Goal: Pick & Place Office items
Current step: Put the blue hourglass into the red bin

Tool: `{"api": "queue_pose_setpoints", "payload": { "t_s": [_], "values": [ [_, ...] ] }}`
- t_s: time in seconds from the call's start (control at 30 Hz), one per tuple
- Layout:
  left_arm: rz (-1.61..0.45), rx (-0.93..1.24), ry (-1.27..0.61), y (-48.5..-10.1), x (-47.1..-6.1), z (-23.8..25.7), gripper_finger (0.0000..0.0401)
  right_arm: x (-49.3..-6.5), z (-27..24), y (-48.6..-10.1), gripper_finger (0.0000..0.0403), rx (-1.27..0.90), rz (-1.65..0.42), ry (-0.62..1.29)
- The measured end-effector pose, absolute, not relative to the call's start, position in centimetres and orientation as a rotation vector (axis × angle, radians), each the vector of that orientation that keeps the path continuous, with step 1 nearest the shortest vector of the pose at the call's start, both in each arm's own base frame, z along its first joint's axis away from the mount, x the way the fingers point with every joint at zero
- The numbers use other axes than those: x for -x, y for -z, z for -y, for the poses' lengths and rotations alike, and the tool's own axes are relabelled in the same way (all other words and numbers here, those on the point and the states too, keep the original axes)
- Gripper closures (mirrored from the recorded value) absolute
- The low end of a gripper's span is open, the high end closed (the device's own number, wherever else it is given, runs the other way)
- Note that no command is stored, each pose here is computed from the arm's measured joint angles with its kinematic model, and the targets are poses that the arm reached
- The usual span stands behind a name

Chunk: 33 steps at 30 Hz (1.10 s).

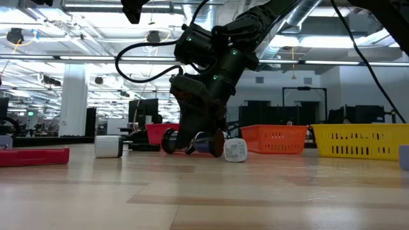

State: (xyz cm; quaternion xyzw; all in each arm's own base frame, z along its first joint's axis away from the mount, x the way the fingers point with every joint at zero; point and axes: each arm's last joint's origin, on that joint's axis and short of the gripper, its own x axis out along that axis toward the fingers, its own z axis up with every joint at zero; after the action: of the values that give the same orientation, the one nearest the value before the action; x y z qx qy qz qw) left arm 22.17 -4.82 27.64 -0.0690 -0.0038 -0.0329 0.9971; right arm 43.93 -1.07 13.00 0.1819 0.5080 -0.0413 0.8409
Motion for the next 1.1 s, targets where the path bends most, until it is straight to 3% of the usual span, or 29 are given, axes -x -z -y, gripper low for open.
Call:
{"api": "queue_pose_setpoints", "payload": {
  "t_s": [0.3, 0.57, 0.83, 1.1],
  "values": [
    [0.008, 0.138, 0.066, -27.64, -22.17, 4.82, 0.0187, -43.91, 1.08, -13.0, 0.0249, -0.384, -1.076, 0.09],
    [0.008, 0.138, 0.066, -27.64, -22.17, 4.82, 0.0187, -43.92, 1.08, -13.0, 0.0206, -0.384, -1.076, 0.09],
    [0.008, 0.138, 0.066, -27.64, -22.17, 4.81, 0.0187, -43.91, 1.08, -13.0, 0.0256, -0.384, -1.076, 0.09],
    [0.008, 0.138, 0.066, -27.64, -22.17, 4.82, 0.0187, -43.92, 1.08, -13.01, 0.0228, -0.383, -1.075, 0.09]
  ]
}}
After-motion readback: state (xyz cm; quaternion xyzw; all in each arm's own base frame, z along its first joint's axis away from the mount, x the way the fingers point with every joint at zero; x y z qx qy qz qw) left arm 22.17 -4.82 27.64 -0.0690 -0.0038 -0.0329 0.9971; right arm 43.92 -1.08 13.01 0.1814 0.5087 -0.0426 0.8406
